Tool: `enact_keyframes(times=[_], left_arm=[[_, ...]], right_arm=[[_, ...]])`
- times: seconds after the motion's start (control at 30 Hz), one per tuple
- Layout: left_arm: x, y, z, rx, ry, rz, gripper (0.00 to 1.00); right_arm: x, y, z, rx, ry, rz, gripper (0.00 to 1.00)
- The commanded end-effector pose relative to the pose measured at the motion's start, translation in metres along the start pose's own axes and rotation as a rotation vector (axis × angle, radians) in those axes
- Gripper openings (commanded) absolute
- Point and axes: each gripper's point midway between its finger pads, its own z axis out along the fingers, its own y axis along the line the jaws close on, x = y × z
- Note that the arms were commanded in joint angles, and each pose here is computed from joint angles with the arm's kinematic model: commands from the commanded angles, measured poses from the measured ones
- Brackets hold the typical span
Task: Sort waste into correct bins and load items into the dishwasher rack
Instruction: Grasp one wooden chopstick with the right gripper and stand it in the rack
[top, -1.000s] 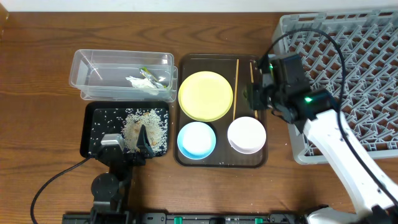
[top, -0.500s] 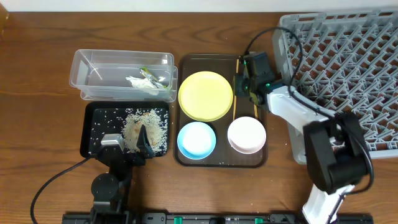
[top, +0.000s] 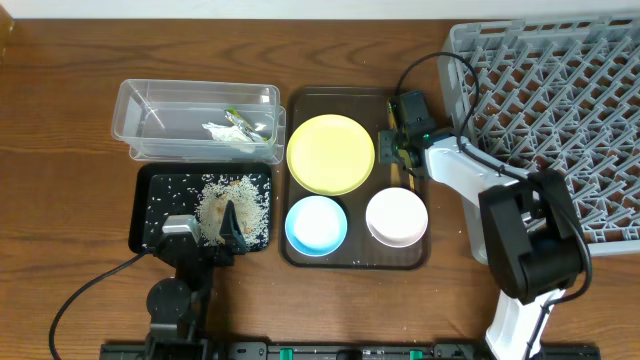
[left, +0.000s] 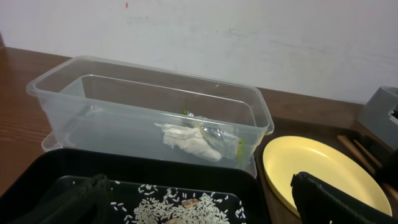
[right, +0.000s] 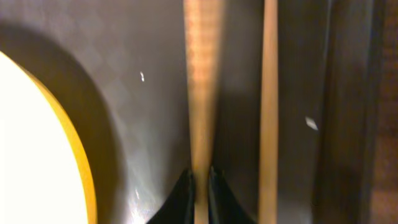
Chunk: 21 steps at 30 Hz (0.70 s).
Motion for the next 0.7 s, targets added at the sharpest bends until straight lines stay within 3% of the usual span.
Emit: enact_keyframes(times=[0.0,0.2,0.37,0.5,0.67], left_arm=[[0.016,0.005,0.002,-0.018,0.037,0.011,0.95],[0.016,0.005,0.002,-0.018,0.037,0.011,0.95],[0.016,0.005,0.002,-0.018,0.038,0.01,0.95],[0.016,0.005,0.002,-0.018,0.037,0.011,0.95],[0.016,0.005,0.002,-0.018,0.037,0.011,0.95]], right_arm=[[-0.015,-0.004,-0.03,0.0,-0.045,0.018,0.01],[-0.05,0.008,-0.112,-0.083,-0.19,-0.071,0.01],[-0.067,-0.028,-0.167,-0.014,-0.287,-0.115,0.01],[-0.079,-0.084,-0.178,0.134,-0.318,-0.113,0.01],[-0.097,-0.133,-0.167,0.192,-0.354,-0.074,0.01]])
